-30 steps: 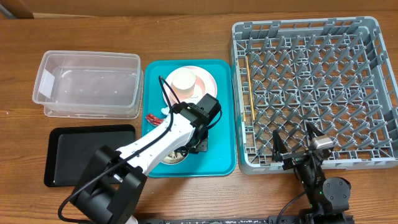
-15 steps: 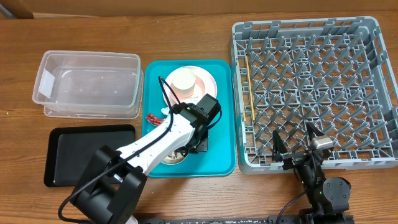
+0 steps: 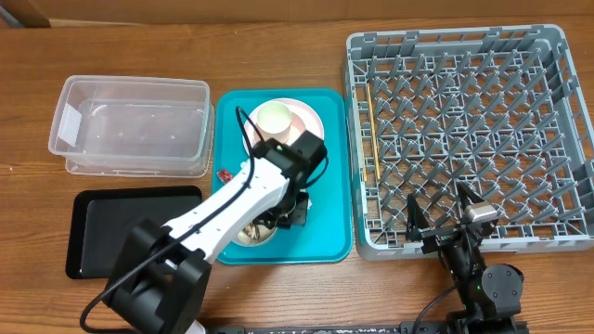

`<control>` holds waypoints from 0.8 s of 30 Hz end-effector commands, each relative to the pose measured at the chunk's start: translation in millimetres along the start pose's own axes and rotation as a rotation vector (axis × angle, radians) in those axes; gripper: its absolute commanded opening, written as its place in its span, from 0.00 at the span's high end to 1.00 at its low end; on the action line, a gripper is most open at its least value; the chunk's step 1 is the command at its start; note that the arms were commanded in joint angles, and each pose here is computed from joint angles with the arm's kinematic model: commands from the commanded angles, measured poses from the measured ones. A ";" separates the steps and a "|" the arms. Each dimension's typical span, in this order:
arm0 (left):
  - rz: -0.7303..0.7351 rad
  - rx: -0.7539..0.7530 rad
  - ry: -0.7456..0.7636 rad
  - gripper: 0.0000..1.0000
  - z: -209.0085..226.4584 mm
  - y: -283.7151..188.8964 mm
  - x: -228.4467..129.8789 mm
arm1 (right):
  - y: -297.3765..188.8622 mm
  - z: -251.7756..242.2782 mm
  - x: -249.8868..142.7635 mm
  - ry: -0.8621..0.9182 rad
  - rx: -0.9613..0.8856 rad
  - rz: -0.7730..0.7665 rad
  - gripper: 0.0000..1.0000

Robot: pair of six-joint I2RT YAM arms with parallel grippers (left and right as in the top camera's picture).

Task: Sort waste into correct bins and load items into the dishwasher
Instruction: 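Lift the bowl and carry it left over the black tray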

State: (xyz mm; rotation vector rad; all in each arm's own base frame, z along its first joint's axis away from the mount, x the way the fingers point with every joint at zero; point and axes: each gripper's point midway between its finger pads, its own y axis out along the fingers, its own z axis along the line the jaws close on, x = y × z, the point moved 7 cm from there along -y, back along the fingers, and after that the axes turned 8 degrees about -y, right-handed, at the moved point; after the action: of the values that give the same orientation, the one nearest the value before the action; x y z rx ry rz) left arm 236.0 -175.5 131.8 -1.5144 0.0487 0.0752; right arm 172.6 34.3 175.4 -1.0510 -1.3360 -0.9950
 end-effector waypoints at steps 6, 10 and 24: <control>-0.151 -0.042 -0.044 0.96 40.8 -64.0 10.7 | 0.2 -1.0 -2.2 0.005 -0.010 -0.002 0.00; -0.202 -0.067 -0.107 0.96 69.5 -84.3 9.0 | 0.2 -1.0 -2.2 0.005 -0.010 -0.002 0.00; -0.321 -0.364 -0.353 0.96 188.8 -120.8 9.3 | 0.2 -1.0 -2.2 0.005 -0.010 -0.002 0.00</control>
State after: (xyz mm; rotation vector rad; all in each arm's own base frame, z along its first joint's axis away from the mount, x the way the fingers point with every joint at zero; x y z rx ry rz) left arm 251.3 -10.9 248.3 -1.6749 -0.4859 0.1468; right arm 172.6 34.3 175.3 -1.0511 -1.3351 -0.9946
